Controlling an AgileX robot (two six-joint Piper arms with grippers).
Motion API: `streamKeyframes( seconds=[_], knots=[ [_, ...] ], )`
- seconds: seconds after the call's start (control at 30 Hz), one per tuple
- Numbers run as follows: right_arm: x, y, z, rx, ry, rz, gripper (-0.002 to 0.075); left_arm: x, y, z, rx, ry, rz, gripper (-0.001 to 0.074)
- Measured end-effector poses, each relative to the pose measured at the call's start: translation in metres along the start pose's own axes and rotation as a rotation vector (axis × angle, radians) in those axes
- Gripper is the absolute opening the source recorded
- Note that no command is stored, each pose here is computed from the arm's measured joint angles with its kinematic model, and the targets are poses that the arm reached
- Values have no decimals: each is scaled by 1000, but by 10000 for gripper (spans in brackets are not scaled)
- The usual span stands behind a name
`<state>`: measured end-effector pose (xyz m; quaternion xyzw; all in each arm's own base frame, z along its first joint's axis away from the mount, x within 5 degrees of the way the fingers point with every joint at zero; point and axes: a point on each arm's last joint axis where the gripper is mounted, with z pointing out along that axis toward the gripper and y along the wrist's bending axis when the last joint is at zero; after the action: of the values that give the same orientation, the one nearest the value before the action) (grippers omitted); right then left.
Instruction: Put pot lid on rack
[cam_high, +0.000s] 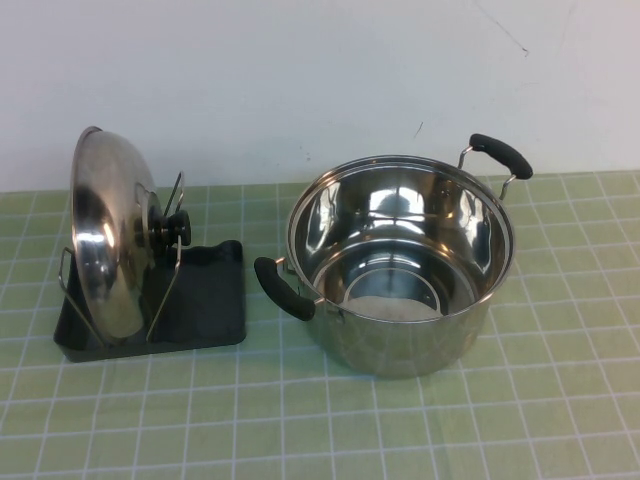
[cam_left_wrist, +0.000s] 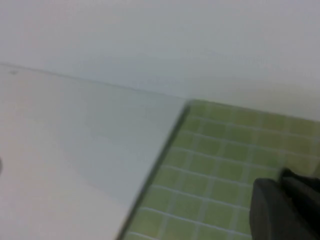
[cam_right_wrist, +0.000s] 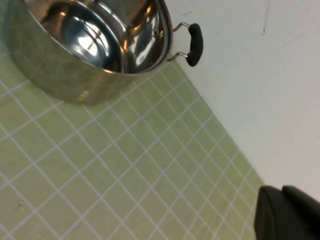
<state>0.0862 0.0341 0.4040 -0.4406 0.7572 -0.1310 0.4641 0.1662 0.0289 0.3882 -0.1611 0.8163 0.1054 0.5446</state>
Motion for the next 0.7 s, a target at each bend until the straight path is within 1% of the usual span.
streamKeyframes(
  seconds=[0.1,0.17,0.27,0.33,0.4,0.5,0.6,0.7],
  knots=[
    [25,6,-14,-19,-70,69,-1,11,-9,-17,175,52,-2,2],
    [40,14,-18,-30,-124,116,-1,20,-13,-29,289,50,2,2],
    [59,31,-15,-61,-235,181,-1,41,-21,-40,457,46,-54,1],
    [69,44,-10,-81,-325,205,-1,60,-25,-42,543,39,-78,1],
    [79,61,1,-108,-388,215,-1,80,-27,-41,599,30,-84,1],
    [92,86,23,-141,-417,215,-1,113,-28,-36,651,17,-70,1],
    [101,105,41,-172,-427,234,-1,137,-29,-34,695,8,-17,0],
    [104,115,51,-193,-441,250,-1,152,-33,-34,758,33,33,0]
  ],
)
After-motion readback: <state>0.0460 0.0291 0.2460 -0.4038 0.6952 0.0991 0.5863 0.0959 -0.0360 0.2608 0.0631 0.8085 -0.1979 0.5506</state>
